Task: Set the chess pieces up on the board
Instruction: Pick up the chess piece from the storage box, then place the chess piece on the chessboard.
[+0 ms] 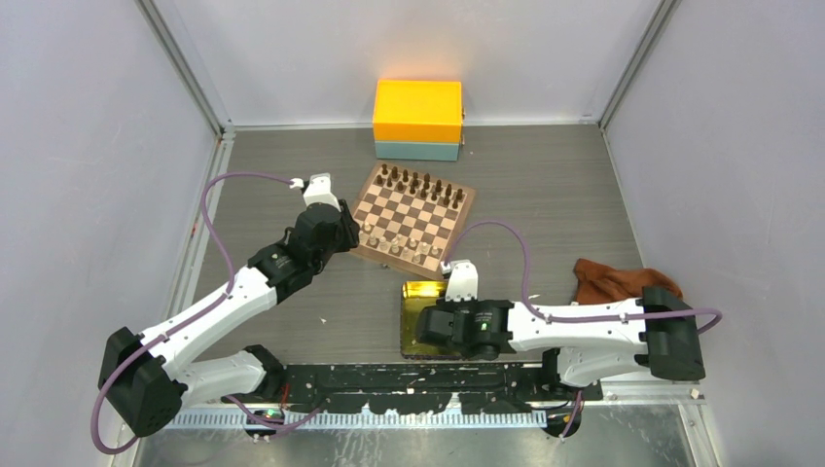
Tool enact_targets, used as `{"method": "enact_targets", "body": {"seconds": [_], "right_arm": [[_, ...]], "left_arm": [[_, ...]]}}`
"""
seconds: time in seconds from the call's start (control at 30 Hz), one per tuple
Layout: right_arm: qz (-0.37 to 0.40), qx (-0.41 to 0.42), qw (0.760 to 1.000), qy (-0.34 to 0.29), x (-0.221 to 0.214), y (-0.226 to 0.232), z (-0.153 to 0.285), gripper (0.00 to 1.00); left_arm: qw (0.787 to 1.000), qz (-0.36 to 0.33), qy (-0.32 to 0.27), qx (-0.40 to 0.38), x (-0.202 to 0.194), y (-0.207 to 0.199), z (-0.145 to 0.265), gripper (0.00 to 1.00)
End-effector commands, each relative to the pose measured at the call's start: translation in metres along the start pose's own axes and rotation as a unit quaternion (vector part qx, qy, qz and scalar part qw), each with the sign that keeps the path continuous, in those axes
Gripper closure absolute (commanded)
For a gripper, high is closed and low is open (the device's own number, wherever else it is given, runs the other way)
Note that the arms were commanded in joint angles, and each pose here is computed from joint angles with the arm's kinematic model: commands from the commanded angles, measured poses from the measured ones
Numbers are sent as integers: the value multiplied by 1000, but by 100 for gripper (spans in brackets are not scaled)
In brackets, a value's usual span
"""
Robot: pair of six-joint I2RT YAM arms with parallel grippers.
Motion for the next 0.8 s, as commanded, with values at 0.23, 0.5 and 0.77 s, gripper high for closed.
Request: {"method": "enact_targets", "body": {"seconds": [0.23, 0.5, 0.77], "right_arm": [[12, -5, 999, -34, 63, -12, 10, 97], [28, -2, 999, -19, 96, -17, -11, 97], [44, 11, 999, 1, 120, -12, -44, 97]], "left_arm": [[999, 17, -27, -20, 11, -8, 5, 68], [999, 16, -24, -19, 10, -8, 4, 68], [999, 12, -29, -16, 12, -7, 4, 68]]}}
Point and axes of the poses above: each gripper's point midway between its finger pads, its own z axis back along the fingers, its own y axis along the line the jaws close on, x = y × z, the point moved 5 cm from there along z, back along the fingers, and after that the axes turned 10 degrees about z, right-handed, at the moved point
